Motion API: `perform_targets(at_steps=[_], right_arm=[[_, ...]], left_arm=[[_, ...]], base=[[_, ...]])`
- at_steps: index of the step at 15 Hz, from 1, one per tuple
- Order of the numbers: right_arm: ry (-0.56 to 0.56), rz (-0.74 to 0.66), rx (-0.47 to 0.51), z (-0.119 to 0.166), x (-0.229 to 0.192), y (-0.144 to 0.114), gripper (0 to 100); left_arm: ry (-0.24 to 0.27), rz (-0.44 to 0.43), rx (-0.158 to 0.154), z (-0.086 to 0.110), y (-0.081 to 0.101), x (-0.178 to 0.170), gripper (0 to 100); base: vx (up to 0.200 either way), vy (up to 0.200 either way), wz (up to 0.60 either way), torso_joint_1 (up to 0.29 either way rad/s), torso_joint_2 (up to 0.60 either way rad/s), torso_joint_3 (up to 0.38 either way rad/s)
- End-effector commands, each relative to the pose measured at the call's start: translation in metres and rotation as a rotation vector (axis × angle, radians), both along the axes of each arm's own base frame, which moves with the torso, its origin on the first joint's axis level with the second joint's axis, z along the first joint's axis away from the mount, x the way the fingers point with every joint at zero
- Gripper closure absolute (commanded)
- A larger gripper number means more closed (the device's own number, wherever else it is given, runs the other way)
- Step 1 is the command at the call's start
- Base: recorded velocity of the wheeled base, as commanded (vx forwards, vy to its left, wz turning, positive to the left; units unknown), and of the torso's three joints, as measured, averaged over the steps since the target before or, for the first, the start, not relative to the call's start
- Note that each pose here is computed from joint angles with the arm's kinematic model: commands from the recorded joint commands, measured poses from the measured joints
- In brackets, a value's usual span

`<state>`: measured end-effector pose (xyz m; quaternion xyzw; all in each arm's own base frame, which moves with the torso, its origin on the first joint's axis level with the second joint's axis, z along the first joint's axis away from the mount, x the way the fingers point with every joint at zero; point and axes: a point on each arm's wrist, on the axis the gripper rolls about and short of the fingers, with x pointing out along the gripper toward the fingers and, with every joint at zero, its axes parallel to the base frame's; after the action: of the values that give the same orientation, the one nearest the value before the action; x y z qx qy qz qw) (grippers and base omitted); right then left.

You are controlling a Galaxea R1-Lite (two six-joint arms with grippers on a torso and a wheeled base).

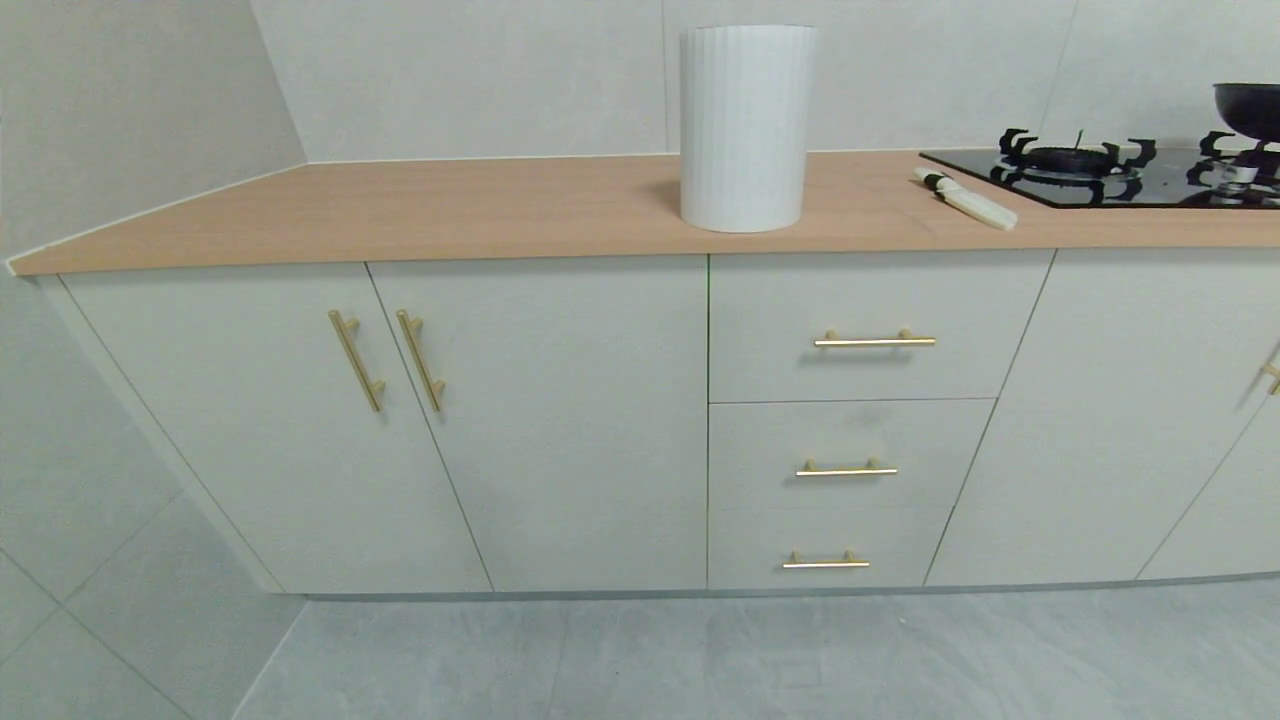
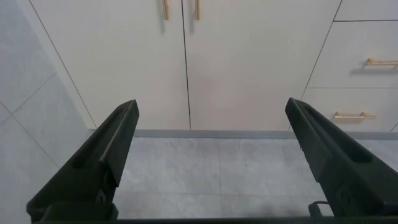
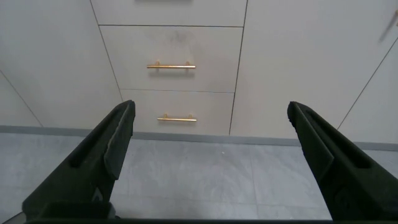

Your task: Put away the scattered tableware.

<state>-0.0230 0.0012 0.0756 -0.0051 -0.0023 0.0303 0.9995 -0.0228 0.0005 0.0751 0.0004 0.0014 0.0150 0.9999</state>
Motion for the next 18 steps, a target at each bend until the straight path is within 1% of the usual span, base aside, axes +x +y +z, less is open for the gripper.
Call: perform_targets(at_steps=[1,18], right_arm=[[0.003,0.001,-0.001,0.0,0.0002,0.0,0],[0.003,-0.001,0.001,0.0,0.0002,0.0,0]], left_arm=[[0.0,0.001,-0.001,0.0,0.0,0.0,0],[0.0,0.001,-0.004,0.0,0.0,0.0,0]], base=[[0.2,0.0,0.0,0.002,0.0,-0.002],[0.2,0.0,0.0,0.003,0.0,0.004]])
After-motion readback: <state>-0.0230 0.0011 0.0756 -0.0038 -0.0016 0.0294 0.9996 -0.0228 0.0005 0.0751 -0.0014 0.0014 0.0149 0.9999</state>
